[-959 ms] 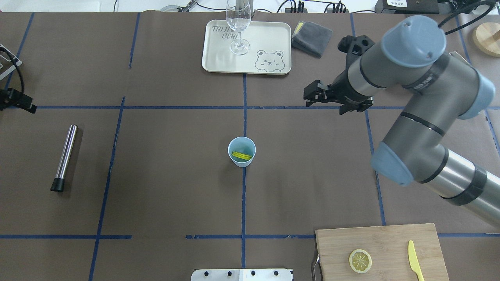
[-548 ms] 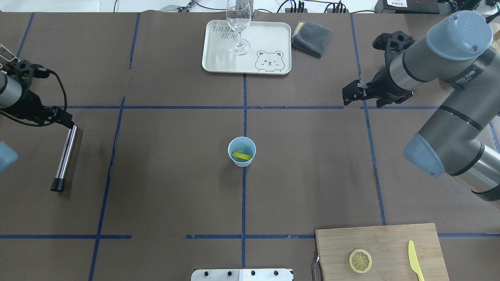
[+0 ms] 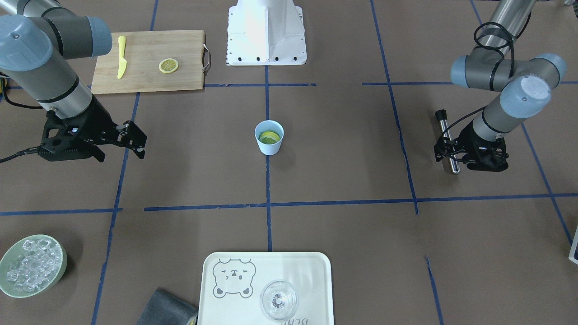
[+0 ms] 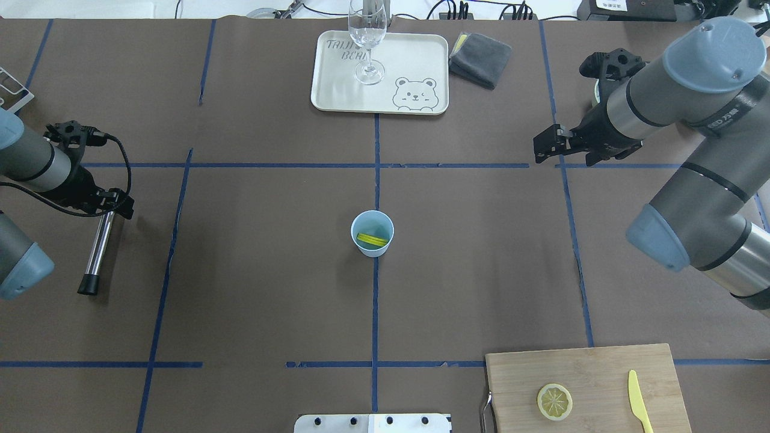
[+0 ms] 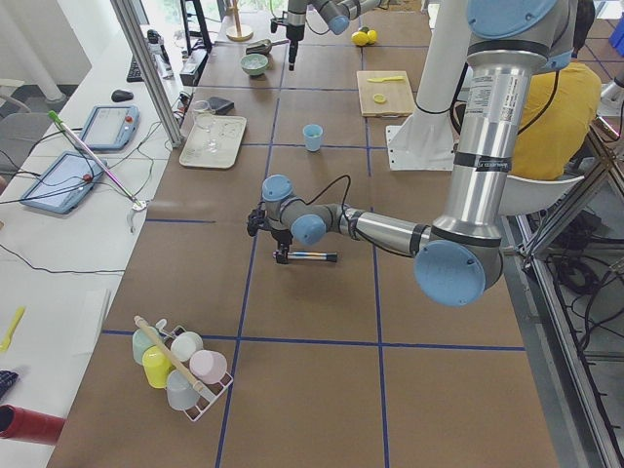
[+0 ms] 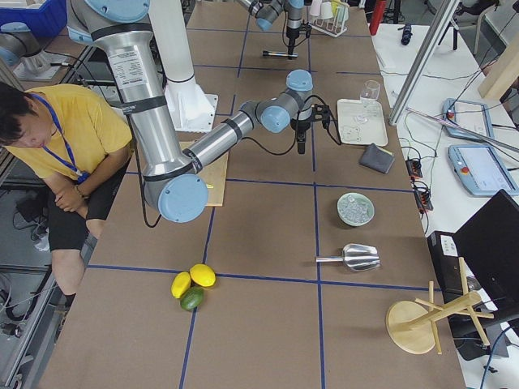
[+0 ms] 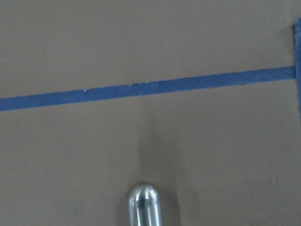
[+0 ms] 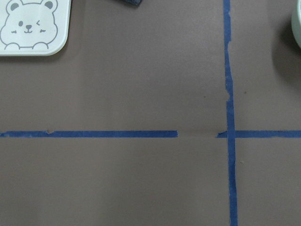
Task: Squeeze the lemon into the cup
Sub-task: 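Grasp the silver rod with the left gripper and lift it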
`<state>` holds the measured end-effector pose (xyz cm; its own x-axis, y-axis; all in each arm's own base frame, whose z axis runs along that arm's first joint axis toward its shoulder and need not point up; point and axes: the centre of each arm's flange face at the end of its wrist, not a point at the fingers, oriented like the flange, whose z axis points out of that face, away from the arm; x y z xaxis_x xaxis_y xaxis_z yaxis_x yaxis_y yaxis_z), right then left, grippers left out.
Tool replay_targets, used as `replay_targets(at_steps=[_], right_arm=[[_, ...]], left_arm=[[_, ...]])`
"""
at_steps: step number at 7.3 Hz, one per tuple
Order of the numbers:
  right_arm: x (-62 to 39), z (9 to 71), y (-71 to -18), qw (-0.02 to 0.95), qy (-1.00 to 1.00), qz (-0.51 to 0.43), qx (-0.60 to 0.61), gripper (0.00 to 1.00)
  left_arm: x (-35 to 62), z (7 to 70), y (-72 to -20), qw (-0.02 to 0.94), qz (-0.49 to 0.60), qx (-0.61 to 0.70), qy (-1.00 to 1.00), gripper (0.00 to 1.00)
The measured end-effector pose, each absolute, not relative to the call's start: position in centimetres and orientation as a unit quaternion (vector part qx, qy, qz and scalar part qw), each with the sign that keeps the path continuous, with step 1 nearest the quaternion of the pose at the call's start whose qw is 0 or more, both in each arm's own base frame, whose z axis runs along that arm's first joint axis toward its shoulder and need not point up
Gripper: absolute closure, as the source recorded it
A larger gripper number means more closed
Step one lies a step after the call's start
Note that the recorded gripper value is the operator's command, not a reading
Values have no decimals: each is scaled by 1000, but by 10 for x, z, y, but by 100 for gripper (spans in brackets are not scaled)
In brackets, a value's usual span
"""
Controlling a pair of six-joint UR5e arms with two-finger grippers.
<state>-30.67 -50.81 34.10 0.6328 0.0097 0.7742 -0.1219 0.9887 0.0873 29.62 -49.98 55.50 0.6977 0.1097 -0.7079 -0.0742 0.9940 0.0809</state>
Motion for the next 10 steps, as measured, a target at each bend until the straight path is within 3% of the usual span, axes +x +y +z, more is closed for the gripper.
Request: replay_targets(at_steps=[1, 5, 7, 10], right_arm=[[-307, 341, -508, 901, -427, 36, 65, 0], [-306, 339, -507, 900, -429, 36, 65, 0], [-304, 334, -507, 897, -435, 35, 66, 0], [-294, 335, -511, 896, -437, 38, 64, 0]], left_arm=[[295, 557, -499, 922, 50, 22, 384, 100], [292, 539, -497, 918, 53, 31, 391, 100], [288, 466, -493, 903, 68, 73, 418, 100], [307, 287, -518, 850, 99, 208, 474, 100]])
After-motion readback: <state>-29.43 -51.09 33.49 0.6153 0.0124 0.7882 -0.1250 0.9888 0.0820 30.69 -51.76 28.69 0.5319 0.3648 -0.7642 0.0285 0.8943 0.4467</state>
